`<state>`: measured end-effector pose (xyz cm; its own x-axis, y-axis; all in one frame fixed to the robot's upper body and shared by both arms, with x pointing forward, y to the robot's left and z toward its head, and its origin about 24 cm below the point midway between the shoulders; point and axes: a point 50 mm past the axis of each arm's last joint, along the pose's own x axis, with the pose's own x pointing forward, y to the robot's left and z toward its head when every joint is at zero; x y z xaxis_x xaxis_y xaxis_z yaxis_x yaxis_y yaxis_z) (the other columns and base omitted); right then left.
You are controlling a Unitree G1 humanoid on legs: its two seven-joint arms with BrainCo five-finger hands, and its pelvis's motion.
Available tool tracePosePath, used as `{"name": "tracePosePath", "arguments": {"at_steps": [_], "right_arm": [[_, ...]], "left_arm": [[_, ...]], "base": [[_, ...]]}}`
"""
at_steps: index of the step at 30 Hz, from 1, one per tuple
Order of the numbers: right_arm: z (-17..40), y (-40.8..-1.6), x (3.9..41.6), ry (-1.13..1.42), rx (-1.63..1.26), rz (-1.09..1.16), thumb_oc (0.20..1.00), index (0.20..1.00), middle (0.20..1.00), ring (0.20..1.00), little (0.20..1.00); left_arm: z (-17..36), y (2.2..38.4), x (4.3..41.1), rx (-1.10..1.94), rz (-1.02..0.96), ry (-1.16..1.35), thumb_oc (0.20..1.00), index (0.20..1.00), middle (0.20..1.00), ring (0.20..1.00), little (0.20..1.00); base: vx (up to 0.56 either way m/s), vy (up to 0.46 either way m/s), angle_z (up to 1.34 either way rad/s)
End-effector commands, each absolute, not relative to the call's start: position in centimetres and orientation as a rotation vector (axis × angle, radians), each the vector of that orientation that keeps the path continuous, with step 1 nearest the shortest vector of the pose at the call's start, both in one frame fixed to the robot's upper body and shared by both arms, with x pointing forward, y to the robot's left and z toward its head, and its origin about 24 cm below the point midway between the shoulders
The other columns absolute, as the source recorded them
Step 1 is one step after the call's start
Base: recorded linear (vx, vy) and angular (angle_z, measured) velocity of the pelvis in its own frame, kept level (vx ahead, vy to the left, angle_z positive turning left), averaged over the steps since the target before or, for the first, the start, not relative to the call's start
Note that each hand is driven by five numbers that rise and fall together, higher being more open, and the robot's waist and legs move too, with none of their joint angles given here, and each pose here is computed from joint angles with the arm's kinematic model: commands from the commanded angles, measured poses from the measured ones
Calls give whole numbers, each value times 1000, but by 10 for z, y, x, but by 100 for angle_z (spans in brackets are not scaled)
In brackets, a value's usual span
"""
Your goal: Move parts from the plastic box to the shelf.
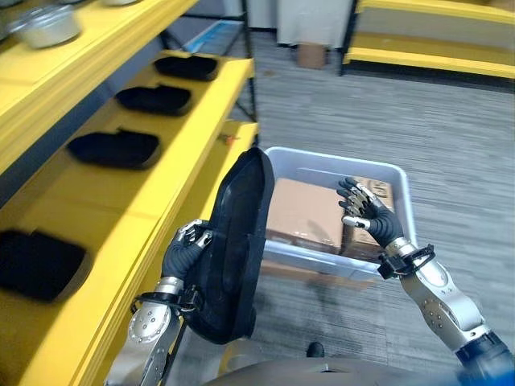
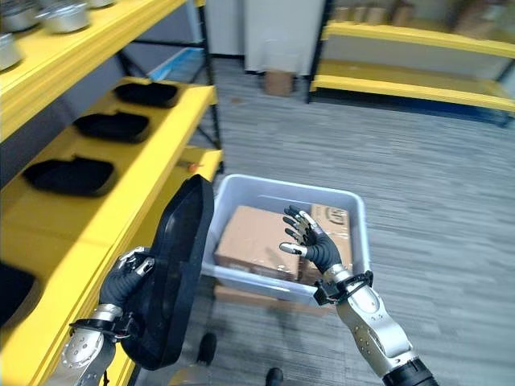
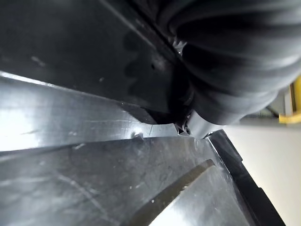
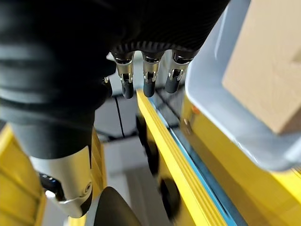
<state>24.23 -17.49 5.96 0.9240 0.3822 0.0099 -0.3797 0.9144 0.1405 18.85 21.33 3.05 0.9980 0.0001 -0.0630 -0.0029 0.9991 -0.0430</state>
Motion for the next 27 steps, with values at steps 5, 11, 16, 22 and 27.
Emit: {"name": "tracePosePath", "arguments": {"at_steps": [5,11,16,22,27], "right_arm": [[71,-171,238,-73,204,367,1000,1000,1000,1000,1000],[69,-166,240,-76,232,352,1000,1000,1000,1000,1000],[68,-156,245,-65,229,391,1000,1000,1000,1000,1000],[61,-149,244,-38,246,394,1000,1000,1000,1000,1000],[57,-136,244,-21,291,414,1000,1000,1000,1000,1000]], "left_arm": [[64,212,216,-39,7,-146,200,200,200,200,200],[70,229,214,50,73,-160,200,200,200,200,200],[72,242,208,71,139,-166,200,200,200,200,200],[77,246,208,130,128,-172,200,200,200,200,200],[78,246,213,176,112,-178,200,200,200,200,200]], "base": [[-75,109,134],[23,223,57],[-23,179,21],[-68,296,44],[-38,199,22]]}}
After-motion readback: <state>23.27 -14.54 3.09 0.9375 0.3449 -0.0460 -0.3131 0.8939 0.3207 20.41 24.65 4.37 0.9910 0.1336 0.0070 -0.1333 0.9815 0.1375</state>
